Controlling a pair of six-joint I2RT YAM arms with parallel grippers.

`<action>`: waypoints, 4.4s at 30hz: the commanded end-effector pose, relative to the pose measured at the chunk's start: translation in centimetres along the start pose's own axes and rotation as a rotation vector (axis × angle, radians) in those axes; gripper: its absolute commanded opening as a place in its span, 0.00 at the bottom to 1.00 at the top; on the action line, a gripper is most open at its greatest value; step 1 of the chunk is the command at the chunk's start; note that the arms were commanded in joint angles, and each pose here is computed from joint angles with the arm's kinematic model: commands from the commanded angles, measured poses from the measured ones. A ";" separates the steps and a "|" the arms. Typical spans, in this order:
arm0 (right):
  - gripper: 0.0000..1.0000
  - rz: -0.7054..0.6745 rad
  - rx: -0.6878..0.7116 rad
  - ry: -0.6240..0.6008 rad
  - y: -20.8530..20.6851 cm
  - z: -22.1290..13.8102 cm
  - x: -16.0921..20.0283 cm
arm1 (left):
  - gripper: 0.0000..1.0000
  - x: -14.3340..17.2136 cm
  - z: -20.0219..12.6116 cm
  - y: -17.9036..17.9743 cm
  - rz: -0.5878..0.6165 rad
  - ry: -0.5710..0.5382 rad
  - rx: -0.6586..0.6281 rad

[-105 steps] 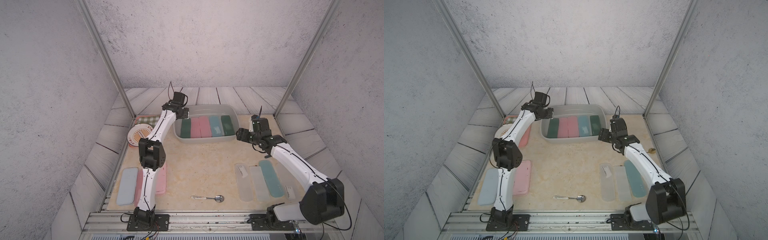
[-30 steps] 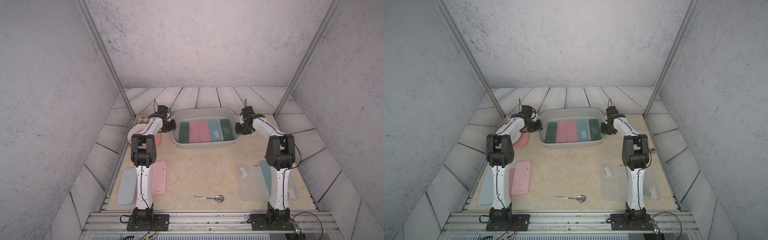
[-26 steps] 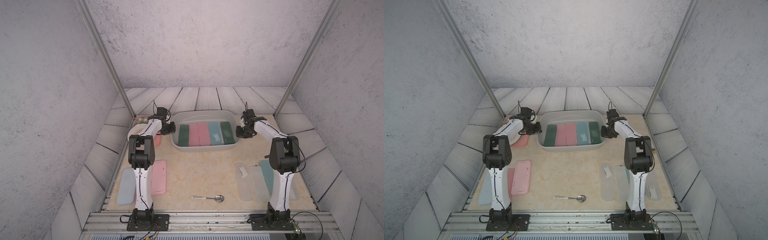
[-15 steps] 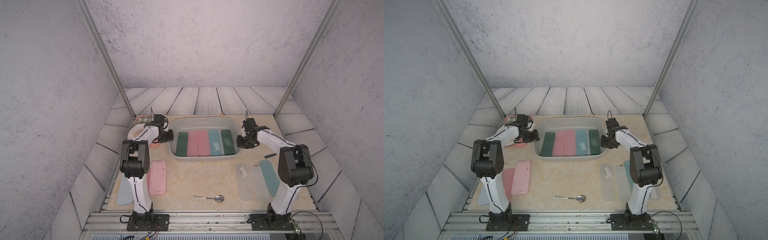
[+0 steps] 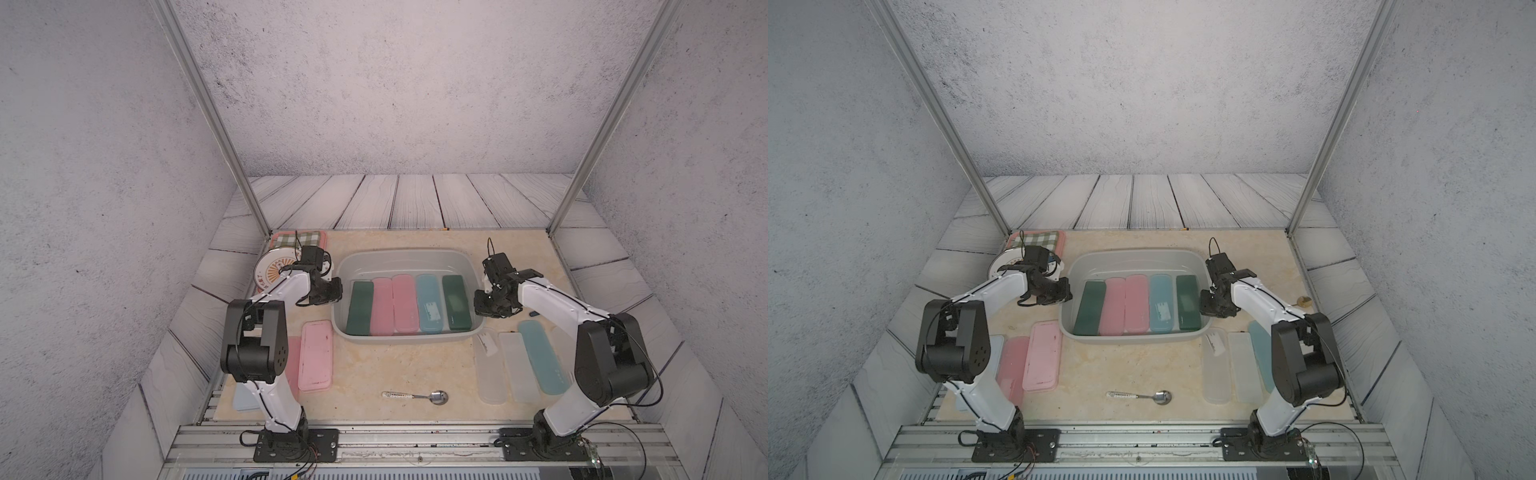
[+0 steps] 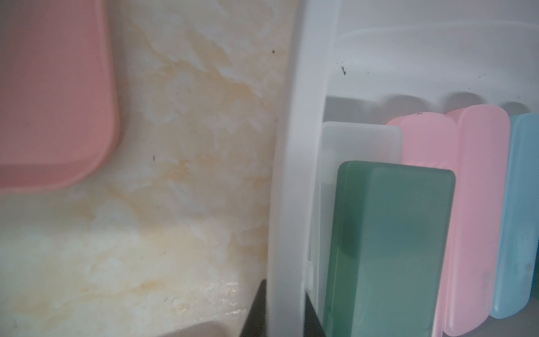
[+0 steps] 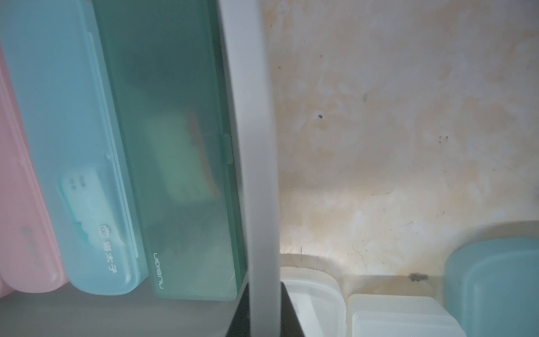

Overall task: Put the pencil case into the storage box
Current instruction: Move the storage box to the center of the board, then pick up the pencil case from the center of the board, then place the pencil case at the storage box.

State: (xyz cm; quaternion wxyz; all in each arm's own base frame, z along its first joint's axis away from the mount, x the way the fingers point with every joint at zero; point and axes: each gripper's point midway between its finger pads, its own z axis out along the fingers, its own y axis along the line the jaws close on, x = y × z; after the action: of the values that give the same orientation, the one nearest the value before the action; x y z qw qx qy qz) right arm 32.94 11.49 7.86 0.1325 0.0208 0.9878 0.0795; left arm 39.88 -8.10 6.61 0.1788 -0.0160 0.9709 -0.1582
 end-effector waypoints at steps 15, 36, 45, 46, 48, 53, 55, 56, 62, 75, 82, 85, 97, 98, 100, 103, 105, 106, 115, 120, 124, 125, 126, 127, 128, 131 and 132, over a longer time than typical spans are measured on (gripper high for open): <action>0.57 -0.043 -0.107 -0.297 1.7 -9.2 -1.6 | 1.00 0.6 -9.7 1.9 0.214 -0.203 -0.248; 0.96 0.279 0.213 -0.139 -3.9 -4.9 16.4 | 1.00 5.1 -12.7 -0.5 0.366 -0.132 -0.119; 0.89 0.159 0.076 0.059 -1.1 -0.1 19.9 | 1.00 5.4 -11.9 -0.4 0.360 -0.099 -0.110; 0.87 0.152 0.078 0.061 -1.1 -0.1 20.0 | 1.00 5.4 -11.8 -0.4 0.361 -0.097 -0.110; 0.86 0.150 0.103 0.052 -1.5 -0.3 19.9 | 1.00 5.4 -11.7 -0.3 0.359 -0.093 -0.112; 0.90 0.151 0.156 0.032 -2.1 -0.1 19.4 | 1.00 5.4 -11.5 0.0 0.355 -0.088 -0.123; 0.92 0.149 0.180 0.036 -2.0 0.3 19.1 | 1.00 5.5 -11.5 0.0 0.357 -0.087 -0.122; 0.92 0.144 0.195 0.036 -2.0 0.3 18.8 | 1.00 5.5 -11.4 0.0 0.355 -0.085 -0.120; 0.93 0.109 0.233 0.046 -1.2 1.4 17.8 | 1.00 5.5 -11.3 0.0 0.353 -0.078 -0.121; 0.59 0.142 0.229 -0.029 -2.1 -0.9 17.8 | 1.00 5.7 -11.0 0.0 0.350 -0.061 -0.115; 0.57 0.218 0.213 -0.133 -4.3 -6.6 18.0 | 1.00 5.8 -10.9 0.0 0.346 -0.054 -0.110; 0.57 0.263 0.240 -0.210 -6.0 -8.5 17.6 | 1.00 5.7 -10.9 -0.1 0.350 -0.055 -0.106; 0.55 0.107 0.033 -0.541 1.3 -16.8 7.8 | 0.99 5.0 -11.4 0.7 0.324 -0.076 -0.162; 0.55 0.079 0.002 -0.533 3.2 -16.7 6.8 | 0.99 4.9 -11.5 0.8 0.322 -0.080 -0.169; 0.55 0.012 -0.051 -0.492 7.7 -16.0 4.7 | 1.00 4.4 -12.0 1.3 0.313 -0.099 -0.204; 0.55 -0.052 -0.085 -0.415 13.3 -13.7 2.2 | 1.00 3.4 -13.4 2.3 0.273 -0.140 -0.239; 0.55 -0.079 -0.110 -0.389 16.6 -11.6 0.9 | 1.00 3.1 -14.1 2.6 0.240 -0.159 -0.224; 0.55 -0.088 -0.125 -0.371 18.1 -10.2 0.4 | 1.00 3.1 -14.4 2.6 0.228 -0.164 -0.207; 0.55 -0.157 -0.165 -0.207 26.8 -0.3 -0.5 | 0.98 5.3 -14.7 -3.3 0.314 -0.149 0.162; 0.55 -0.159 -0.166 -0.161 28.2 3.3 -0.1 | 0.98 5.1 -15.5 -3.2 0.361 -0.149 0.137; 0.56 -0.163 -0.164 -0.122 28.8 5.4 0.4 | 0.98 4.9 -15.2 -0.7 0.359 -0.142 -0.005; 0.56 -0.164 -0.166 -0.116 29.0 5.7 0.5 | 0.98 4.9 -15.2 -0.4 0.358 -0.140 -0.024; 0.56 -0.168 -0.164 -0.106 29.1 6.1 0.7 | 0.97 5.0 -15.1 -0.1 0.357 -0.138 -0.039; 0.56 -0.172 -0.156 -0.100 29.2 6.5 0.8 | 0.98 5.0 -15.0 0.1 0.356 -0.136 -0.047; 0.57 -0.176 -0.152 -0.096 29.3 6.8 0.9 | 0.98 5.1 -14.9 0.3 0.353 -0.134 -0.050; 0.58 -0.180 -0.138 -0.087 29.4 7.6 1.0 | 0.98 5.2 -14.6 0.5 0.349 -0.129 -0.051; 0.59 -0.180 -0.133 -0.087 29.4 7.8 0.9 | 0.98 5.2 -14.7 0.5 0.347 -0.130 -0.052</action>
State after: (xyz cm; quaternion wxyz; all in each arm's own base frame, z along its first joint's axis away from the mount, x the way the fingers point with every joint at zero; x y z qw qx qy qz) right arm 34.84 41.28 6.51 0.1936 -0.0661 0.9684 0.1428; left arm 30.15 -4.33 17.73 0.2651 0.1381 0.9476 -0.1128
